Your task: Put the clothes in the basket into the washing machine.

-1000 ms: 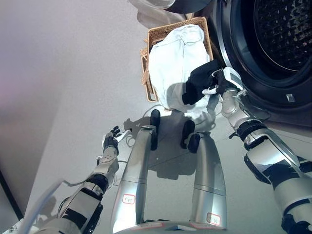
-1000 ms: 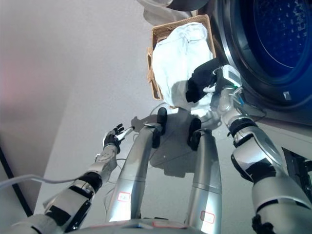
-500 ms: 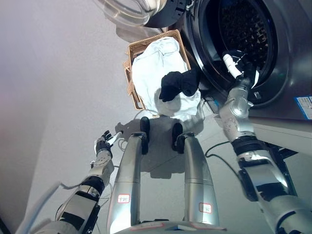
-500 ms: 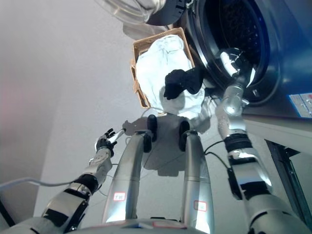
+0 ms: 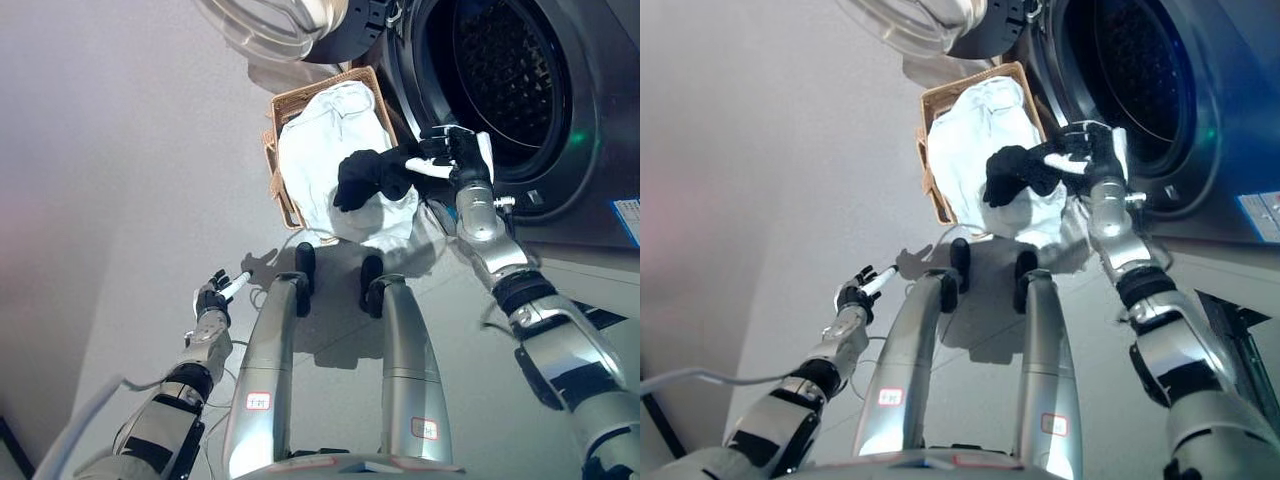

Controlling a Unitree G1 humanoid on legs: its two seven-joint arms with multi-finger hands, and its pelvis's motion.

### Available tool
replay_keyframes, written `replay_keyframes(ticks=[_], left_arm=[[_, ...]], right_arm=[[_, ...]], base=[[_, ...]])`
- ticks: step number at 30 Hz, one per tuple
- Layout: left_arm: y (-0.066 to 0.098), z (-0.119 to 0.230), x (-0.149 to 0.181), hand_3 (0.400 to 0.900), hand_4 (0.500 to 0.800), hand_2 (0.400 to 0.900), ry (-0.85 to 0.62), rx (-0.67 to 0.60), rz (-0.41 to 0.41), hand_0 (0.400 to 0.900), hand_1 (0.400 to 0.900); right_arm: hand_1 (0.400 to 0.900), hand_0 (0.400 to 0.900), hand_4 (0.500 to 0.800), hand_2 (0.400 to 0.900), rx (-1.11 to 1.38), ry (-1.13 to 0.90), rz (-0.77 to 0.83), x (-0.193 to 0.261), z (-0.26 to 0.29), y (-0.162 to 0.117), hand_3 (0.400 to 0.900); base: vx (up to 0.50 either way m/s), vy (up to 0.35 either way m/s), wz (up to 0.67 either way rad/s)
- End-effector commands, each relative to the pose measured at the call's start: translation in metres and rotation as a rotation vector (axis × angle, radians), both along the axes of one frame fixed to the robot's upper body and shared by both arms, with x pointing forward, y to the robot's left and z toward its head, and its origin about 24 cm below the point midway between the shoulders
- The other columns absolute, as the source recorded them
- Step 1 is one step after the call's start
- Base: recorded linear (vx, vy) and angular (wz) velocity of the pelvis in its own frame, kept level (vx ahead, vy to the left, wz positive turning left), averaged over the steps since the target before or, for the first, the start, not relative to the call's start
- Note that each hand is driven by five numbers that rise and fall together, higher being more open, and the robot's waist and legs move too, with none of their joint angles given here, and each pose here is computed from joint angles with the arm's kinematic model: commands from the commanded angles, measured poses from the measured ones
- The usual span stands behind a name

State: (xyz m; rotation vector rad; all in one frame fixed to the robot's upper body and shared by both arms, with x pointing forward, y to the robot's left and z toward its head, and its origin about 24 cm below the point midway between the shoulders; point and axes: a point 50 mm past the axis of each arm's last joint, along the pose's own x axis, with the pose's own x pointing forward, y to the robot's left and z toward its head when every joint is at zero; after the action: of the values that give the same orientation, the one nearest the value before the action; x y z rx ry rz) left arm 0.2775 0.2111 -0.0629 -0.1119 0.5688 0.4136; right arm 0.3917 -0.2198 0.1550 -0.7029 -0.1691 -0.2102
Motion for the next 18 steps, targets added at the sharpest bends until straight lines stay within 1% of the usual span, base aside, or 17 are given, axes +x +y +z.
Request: replay_keyframes(ticks=[1,4,7,10,12,18], left_arm=[[0.015,-0.015,-0.025,0.900,0.800,0.900,0.051,0.050,0.036,0.900,0.900],[0.012,-0.011,-0.020,0.900,0.800,0.900,0.029,0.059,0.022,0.900,0.900],[0.009,-0.006,-0.014,0.900,0.800,0.900,0.002,0.061,0.006,0.900,0.900],[0.004,-0.004,-0.011,0.900,0.800,0.900,-0.013,0.055,-0.011,0.900,0.900],[0.003,-0.002,-0.008,0.900,0.800,0.900,-0.023,0.053,-0.015,0.900,0.900],[0.004,-0.002,-0.007,0.900,0.800,0.900,-0.024,0.046,-0.006,0.900,0.900]], right_arm=[[0.900,0.900,0.800,0.900,-0.165,-0.210,0.043,0.006,0.054,0.016,0.900],[0.900,0.900,0.800,0.900,-0.293,-0.224,0.020,0.015,0.066,0.027,0.900],[0.900,0.900,0.800,0.900,-0.387,-0.197,-0.002,0.021,0.068,0.031,0.900],[0.900,0.900,0.800,0.900,-0.491,-0.111,-0.040,0.025,0.056,0.026,0.900],[0.900,0.900,0.800,0.900,-0.505,-0.048,-0.072,0.026,0.043,0.020,0.900],[0.900,0.900,0.800,0.900,-0.604,0.104,-0.130,0.023,0.012,0.005,0.900]], base=[[-0.003,0.009,0.06],[-0.007,0.010,0.10],[-0.004,0.010,0.12],[-0.009,0.007,0.14],[-0.020,0.006,0.18],[-0.017,0.011,0.11]])
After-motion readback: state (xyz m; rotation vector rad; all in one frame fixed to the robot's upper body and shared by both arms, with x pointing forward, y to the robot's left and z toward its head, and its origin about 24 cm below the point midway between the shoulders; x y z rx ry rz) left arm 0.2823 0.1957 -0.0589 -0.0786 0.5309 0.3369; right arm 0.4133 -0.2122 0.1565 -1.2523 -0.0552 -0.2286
